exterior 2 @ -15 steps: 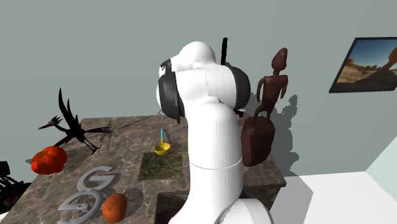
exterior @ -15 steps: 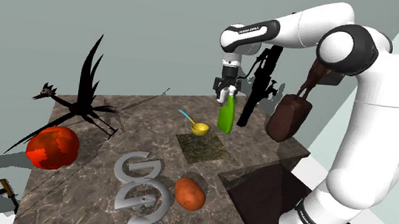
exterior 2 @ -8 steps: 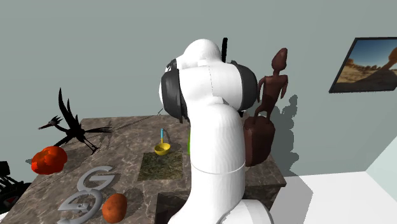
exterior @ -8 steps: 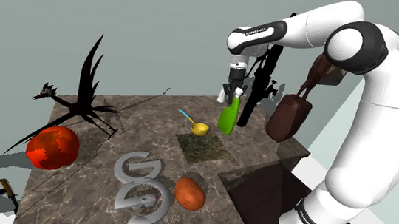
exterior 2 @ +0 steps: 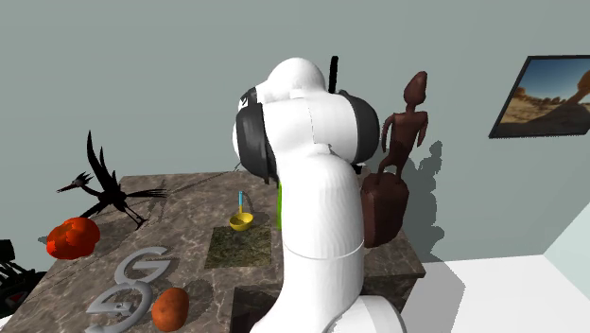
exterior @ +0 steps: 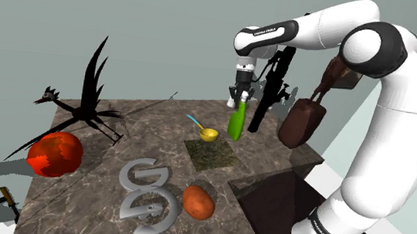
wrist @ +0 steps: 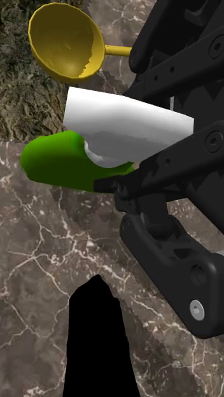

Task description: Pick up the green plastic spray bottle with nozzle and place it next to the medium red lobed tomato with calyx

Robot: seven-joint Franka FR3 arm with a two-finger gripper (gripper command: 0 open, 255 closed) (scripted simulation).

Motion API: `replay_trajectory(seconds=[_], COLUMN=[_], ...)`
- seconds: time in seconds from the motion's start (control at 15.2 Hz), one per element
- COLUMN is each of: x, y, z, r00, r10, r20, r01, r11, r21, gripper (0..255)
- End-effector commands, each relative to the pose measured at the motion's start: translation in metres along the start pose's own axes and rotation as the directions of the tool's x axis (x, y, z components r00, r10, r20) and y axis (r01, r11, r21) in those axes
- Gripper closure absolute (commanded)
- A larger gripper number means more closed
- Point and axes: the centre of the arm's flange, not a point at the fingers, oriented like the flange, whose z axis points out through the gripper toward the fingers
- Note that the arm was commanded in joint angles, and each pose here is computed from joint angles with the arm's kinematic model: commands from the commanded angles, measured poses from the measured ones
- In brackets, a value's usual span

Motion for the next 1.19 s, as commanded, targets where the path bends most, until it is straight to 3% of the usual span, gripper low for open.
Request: replay_trajectory(seconds=[0.0,1.12], x=[0.022,-0.008], y=[-0.007,-0.008], z=[0.066,-0.018], r00=[0.992,0.992], r10=[0.005,0.005], r20=[0.123,0.123], r01=[-0.003,-0.003], r11=[1.000,1.000], r21=[-0.014,-0.014], gripper=[255,255])
